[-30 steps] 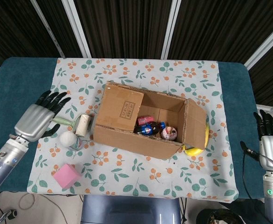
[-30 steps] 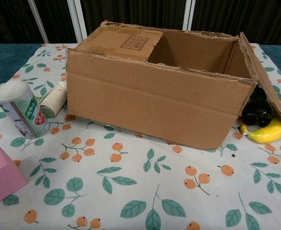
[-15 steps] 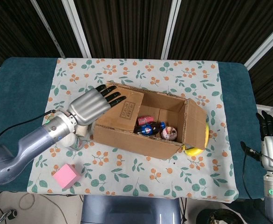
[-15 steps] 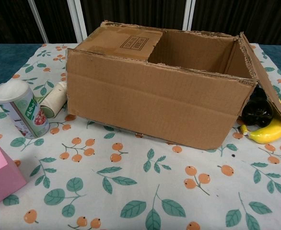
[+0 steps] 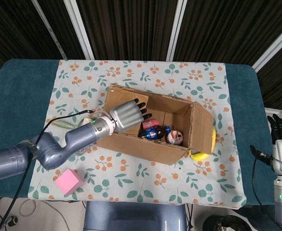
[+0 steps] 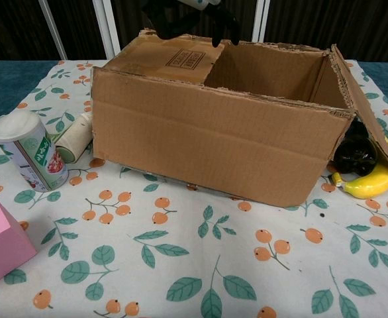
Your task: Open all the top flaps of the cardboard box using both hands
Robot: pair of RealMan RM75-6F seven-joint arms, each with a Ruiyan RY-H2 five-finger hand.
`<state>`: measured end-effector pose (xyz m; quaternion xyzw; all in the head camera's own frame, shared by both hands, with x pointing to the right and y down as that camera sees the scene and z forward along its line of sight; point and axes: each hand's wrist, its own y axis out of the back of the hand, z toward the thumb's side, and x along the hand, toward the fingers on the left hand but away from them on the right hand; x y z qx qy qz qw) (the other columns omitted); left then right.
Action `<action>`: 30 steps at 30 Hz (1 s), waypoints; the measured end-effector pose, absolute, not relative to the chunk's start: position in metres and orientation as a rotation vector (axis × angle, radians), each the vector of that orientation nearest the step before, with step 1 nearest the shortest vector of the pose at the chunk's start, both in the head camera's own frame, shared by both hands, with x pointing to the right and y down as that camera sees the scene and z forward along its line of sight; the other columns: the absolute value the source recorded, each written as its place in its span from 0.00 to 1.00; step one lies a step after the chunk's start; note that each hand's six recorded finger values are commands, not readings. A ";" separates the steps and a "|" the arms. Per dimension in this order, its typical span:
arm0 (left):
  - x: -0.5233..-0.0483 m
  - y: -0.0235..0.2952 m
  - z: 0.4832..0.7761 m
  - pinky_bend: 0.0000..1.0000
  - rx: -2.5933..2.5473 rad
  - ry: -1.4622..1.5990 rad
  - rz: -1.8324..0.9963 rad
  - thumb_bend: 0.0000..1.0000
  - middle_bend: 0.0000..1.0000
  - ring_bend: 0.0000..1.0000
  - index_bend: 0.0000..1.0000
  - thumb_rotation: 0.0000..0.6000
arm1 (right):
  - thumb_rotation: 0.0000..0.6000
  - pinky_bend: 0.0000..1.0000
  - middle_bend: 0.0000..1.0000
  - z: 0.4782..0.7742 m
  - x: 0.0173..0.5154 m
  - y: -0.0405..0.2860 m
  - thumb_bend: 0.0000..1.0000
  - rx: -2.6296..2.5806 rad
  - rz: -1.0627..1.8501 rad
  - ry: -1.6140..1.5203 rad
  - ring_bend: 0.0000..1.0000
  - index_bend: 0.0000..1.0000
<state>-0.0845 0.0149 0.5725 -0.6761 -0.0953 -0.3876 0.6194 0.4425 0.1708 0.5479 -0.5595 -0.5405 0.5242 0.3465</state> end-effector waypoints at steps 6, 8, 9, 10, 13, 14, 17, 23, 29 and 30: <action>-0.055 0.022 0.588 0.24 -1.557 -0.241 -0.868 0.93 0.21 0.11 0.11 1.00 | 1.00 0.22 0.00 0.549 0.446 0.171 0.32 -1.460 1.365 -1.422 0.00 0.00; -0.048 0.025 0.593 0.24 -1.555 -0.251 -0.862 0.93 0.21 0.11 0.11 1.00 | 1.00 0.22 0.00 0.550 0.446 0.172 0.32 -1.464 1.368 -1.423 0.00 0.00; -0.046 0.026 0.595 0.24 -1.556 -0.254 -0.860 0.93 0.21 0.11 0.11 1.00 | 1.00 0.22 0.00 0.551 0.446 0.172 0.33 -1.468 1.370 -1.426 0.00 0.00; -0.043 0.028 0.597 0.25 -1.558 -0.258 -0.859 0.93 0.22 0.12 0.11 1.00 | 1.00 0.22 0.00 0.551 0.446 0.172 0.33 -1.471 1.371 -1.429 0.00 0.00; -0.043 0.030 0.602 0.28 -1.553 -0.274 -0.867 0.93 0.27 0.16 0.15 1.00 | 1.00 0.22 0.00 0.551 0.447 0.173 0.33 -1.473 1.373 -1.436 0.00 0.00; -0.043 0.030 0.604 0.29 -1.552 -0.278 -0.871 0.94 0.29 0.18 0.16 1.00 | 1.00 0.22 0.00 0.551 0.447 0.173 0.33 -1.474 1.373 -1.437 0.00 0.00; -0.046 0.030 0.607 0.31 -1.547 -0.281 -0.884 0.95 0.34 0.21 0.21 1.00 | 1.00 0.22 0.00 0.552 0.447 0.173 0.34 -1.476 1.376 -1.437 0.00 0.00; -0.048 0.027 0.604 0.39 -1.541 -0.256 -0.885 0.97 0.49 0.31 0.31 1.00 | 1.00 0.22 0.00 0.552 0.448 0.173 0.34 -1.473 1.382 -1.436 0.00 0.00; -0.050 0.022 0.593 0.42 -1.545 -0.227 -0.879 0.99 0.61 0.40 0.37 1.00 | 1.00 0.22 0.00 0.553 0.449 0.175 0.34 -1.476 1.385 -1.438 0.00 0.00; -0.051 0.022 0.592 0.43 -1.544 -0.227 -0.880 0.99 0.62 0.40 0.37 1.00 | 1.00 0.22 0.00 0.553 0.449 0.175 0.34 -1.476 1.385 -1.439 0.00 0.00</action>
